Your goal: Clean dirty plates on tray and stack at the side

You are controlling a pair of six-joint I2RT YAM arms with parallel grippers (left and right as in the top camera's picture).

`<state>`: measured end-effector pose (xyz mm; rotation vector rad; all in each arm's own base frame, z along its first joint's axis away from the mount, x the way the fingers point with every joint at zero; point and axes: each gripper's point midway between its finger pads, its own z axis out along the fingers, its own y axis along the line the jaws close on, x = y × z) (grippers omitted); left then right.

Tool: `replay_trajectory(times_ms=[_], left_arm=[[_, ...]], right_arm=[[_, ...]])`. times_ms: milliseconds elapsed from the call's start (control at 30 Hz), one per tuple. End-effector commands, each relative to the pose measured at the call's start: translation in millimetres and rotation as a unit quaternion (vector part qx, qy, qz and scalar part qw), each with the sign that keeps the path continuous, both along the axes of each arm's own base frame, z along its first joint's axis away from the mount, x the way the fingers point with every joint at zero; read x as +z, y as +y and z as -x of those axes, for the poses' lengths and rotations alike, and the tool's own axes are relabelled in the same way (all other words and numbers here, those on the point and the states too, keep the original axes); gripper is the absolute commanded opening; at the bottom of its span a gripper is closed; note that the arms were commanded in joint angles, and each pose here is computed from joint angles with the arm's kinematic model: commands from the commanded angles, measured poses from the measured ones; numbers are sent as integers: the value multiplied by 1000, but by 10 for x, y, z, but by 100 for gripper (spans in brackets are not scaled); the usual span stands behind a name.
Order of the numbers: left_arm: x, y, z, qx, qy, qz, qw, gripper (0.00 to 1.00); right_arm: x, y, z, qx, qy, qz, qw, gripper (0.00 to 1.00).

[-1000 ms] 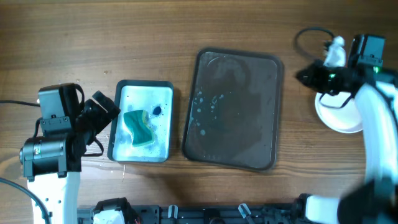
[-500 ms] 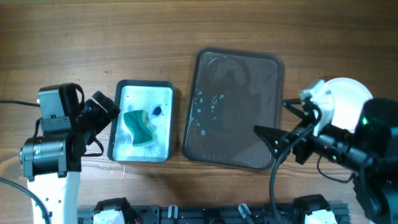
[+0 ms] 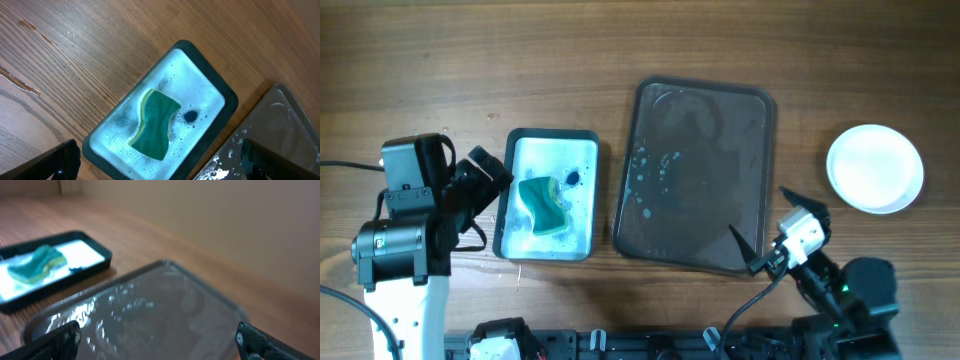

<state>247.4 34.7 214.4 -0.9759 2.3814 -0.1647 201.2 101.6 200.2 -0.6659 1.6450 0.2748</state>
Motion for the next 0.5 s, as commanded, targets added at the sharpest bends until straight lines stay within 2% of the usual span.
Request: replay_trajectory(times_ms=[0, 67, 133, 167, 467], left_arm=[[48, 5, -21, 0, -8, 2, 1000, 100], [47, 5, -20, 0, -7, 2, 1000, 100], [47, 5, -20, 0, -7, 2, 1000, 100], [47, 5, -20, 0, -7, 2, 1000, 100], [48, 5, -21, 0, -8, 2, 1000, 100]], right_arm=[[-220, -7, -53, -14, -8, -52, 999, 100], [-297, 0, -129, -17, -18, -74, 997, 100], [-164, 3, -187, -14, -80, -85, 993, 100], [-166, 1, -192, -15, -85, -81, 993, 100], [-173, -6, -197, -17, -83, -82, 993, 100]])
